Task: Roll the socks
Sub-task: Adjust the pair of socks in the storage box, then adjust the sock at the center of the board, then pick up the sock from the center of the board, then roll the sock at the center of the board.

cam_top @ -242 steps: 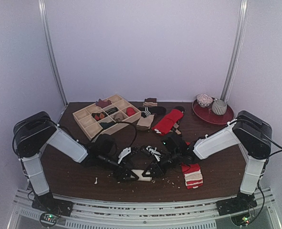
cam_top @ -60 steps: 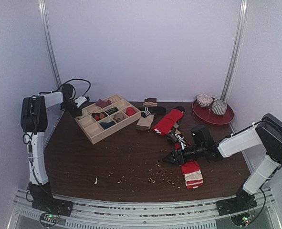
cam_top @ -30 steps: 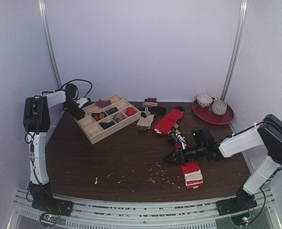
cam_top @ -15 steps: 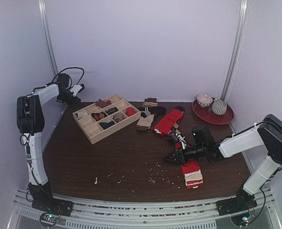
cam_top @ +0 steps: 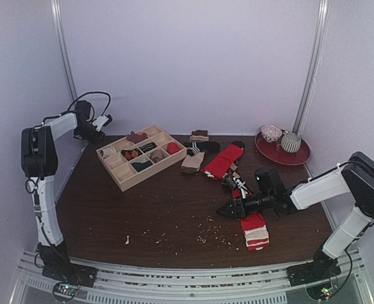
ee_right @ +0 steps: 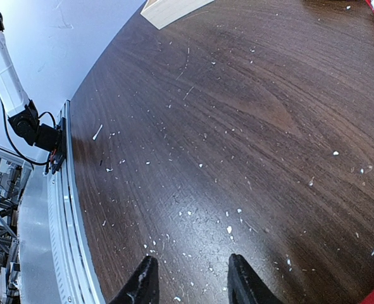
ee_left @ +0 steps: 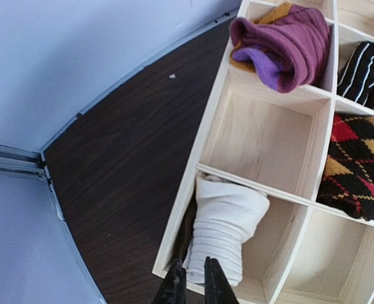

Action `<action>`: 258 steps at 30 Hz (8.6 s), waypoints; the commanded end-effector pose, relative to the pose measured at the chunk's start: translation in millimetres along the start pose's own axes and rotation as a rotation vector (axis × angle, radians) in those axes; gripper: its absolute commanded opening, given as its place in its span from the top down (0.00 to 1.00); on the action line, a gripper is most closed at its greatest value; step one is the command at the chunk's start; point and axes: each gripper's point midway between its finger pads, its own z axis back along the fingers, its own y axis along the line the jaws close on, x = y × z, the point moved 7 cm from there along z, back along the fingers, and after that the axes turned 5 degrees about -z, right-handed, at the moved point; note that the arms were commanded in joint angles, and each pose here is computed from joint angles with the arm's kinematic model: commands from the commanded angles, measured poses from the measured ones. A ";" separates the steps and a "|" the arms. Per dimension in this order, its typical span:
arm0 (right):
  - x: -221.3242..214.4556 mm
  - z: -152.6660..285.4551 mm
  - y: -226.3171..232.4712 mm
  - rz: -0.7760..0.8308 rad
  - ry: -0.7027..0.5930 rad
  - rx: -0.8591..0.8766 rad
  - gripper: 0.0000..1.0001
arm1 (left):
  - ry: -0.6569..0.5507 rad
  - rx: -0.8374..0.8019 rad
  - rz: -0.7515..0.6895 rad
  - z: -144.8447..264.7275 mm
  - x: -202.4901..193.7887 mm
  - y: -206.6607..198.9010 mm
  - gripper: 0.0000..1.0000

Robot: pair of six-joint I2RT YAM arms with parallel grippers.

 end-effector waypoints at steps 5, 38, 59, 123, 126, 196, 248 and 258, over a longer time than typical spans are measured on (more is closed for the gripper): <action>0.1 1.8 -1.2 -0.006 -0.013 0.008 0.62 | 0.155 -0.059 -0.051 -28.6 -18.1 -27.4 0.91; 1.6 7.4 1.9 -0.012 -0.031 -0.005 0.63 | 0.204 0.224 0.011 -18.4 -12.0 0.0 0.60; 55.5 90.0 -6.2 0.027 -0.304 -0.717 0.00 | -0.669 0.228 -0.068 185.2 84.7 -113.0 0.02; -75.3 -92.1 24.4 -0.164 0.044 -0.594 0.58 | -0.702 -0.279 0.102 215.5 -0.3 -297.7 0.02; -72.3 -81.9 28.9 -0.099 0.018 -0.639 0.53 | -0.695 -0.270 0.111 213.2 -1.1 -297.6 0.02; -108.1 -16.7 39.3 -0.514 -0.028 0.378 0.98 | -0.737 -0.933 -0.466 171.8 -53.5 -453.3 0.07; -124.2 7.0 20.8 -0.533 -0.102 0.196 0.97 | -0.153 -1.063 -0.367 53.2 -86.2 -523.1 1.00; -71.6 36.8 39.5 -0.119 -0.105 -0.326 0.52 | -0.002 -1.043 -0.308 51.2 -94.5 -520.5 1.00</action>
